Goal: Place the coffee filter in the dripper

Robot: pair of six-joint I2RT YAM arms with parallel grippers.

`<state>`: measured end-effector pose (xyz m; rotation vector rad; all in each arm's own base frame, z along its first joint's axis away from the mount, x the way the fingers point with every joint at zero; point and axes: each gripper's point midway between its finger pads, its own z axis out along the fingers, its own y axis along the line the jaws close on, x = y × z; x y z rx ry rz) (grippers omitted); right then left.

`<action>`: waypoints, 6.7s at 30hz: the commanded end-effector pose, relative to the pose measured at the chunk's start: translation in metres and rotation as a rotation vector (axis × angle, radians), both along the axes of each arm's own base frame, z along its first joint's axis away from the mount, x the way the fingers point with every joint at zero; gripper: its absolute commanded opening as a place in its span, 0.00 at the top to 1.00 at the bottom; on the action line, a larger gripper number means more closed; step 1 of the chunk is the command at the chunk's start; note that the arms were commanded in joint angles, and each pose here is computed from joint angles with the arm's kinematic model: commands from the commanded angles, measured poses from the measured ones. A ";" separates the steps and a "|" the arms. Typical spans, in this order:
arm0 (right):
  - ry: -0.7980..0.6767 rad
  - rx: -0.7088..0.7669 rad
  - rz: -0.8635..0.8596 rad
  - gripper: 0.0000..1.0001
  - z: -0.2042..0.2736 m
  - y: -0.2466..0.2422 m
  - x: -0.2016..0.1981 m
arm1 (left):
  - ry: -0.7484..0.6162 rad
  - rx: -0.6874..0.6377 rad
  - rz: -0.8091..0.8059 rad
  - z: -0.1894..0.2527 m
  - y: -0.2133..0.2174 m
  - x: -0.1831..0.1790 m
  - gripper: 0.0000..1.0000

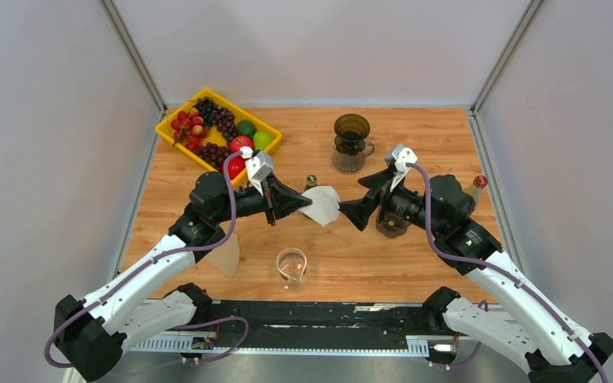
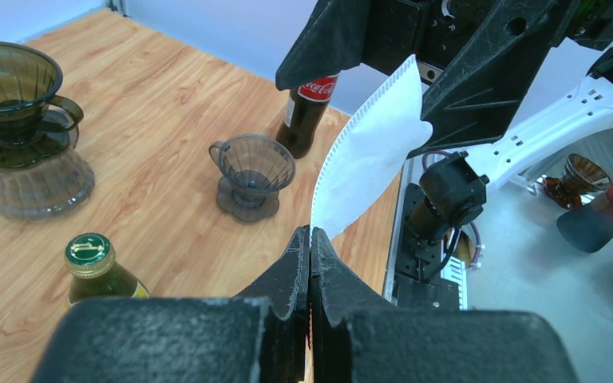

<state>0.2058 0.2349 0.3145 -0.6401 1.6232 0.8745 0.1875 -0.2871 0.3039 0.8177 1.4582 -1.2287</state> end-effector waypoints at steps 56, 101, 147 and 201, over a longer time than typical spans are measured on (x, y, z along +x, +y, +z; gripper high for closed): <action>0.051 0.182 0.080 1.00 0.034 0.022 -0.006 | 0.025 -0.074 0.027 0.034 -0.001 0.002 0.02; 0.544 0.165 -0.545 1.00 -0.016 -0.014 0.068 | -0.047 0.237 0.761 0.011 -0.046 0.086 0.00; 0.432 -0.105 -0.507 1.00 -0.034 -0.027 0.066 | -0.058 0.407 0.836 -0.011 -0.050 0.098 0.73; 0.336 -0.285 -0.653 1.00 -0.006 -0.061 0.125 | 0.011 0.156 0.634 0.028 0.000 0.032 0.00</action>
